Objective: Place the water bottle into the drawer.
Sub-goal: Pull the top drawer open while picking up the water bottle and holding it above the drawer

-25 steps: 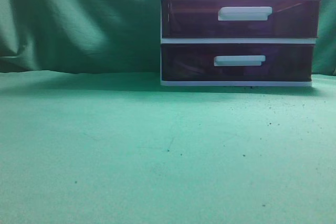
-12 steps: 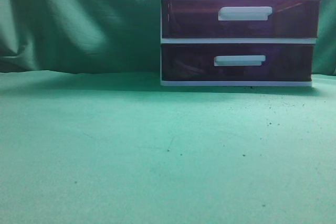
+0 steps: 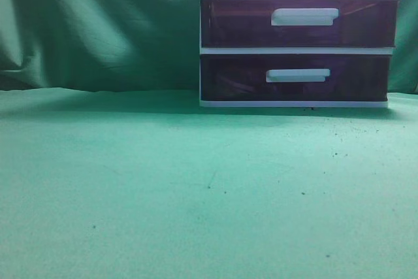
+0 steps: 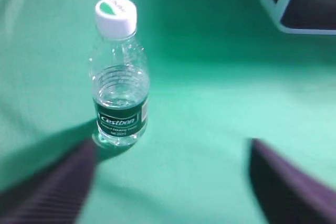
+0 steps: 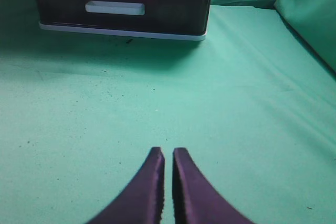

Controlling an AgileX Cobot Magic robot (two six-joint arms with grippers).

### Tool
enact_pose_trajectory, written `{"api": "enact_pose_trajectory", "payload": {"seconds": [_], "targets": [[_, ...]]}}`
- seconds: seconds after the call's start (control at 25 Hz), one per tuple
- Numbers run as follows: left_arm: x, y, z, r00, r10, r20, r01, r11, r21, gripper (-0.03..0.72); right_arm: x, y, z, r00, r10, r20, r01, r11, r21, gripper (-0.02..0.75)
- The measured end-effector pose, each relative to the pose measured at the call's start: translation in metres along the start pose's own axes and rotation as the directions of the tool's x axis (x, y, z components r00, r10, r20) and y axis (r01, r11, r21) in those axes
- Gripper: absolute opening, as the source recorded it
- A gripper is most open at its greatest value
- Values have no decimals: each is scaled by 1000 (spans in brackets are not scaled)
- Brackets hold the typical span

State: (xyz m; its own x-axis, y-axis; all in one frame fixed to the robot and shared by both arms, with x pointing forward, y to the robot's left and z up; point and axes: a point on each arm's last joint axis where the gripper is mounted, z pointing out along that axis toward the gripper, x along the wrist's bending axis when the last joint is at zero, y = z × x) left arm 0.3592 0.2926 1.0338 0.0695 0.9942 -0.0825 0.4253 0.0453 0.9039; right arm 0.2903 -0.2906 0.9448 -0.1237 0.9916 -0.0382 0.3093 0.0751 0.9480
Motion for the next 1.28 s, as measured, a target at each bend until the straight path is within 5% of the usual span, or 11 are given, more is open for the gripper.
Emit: {"api": "enact_pose_trajectory", "payload": {"seconds": [0.12, 0.52, 1.12, 1.28], "targets": [[4, 3, 16, 999, -28, -29, 28, 1000, -8, 652, 0, 0, 0, 1000, 0, 0, 0, 1000, 0, 48], [15, 25, 80, 995, -48, -93, 55, 996, 71, 644, 0, 0, 0, 1000, 0, 0, 0, 1000, 0, 48], [33, 11, 165, 983, -19, -184, 46, 988, 148, 644, 0, 0, 0, 1000, 0, 0, 0, 1000, 0, 48], [33, 11, 167, 983, -15, -183, 44, 988, 151, 432, 0, 0, 0, 1000, 0, 0, 0, 1000, 0, 48]]}}
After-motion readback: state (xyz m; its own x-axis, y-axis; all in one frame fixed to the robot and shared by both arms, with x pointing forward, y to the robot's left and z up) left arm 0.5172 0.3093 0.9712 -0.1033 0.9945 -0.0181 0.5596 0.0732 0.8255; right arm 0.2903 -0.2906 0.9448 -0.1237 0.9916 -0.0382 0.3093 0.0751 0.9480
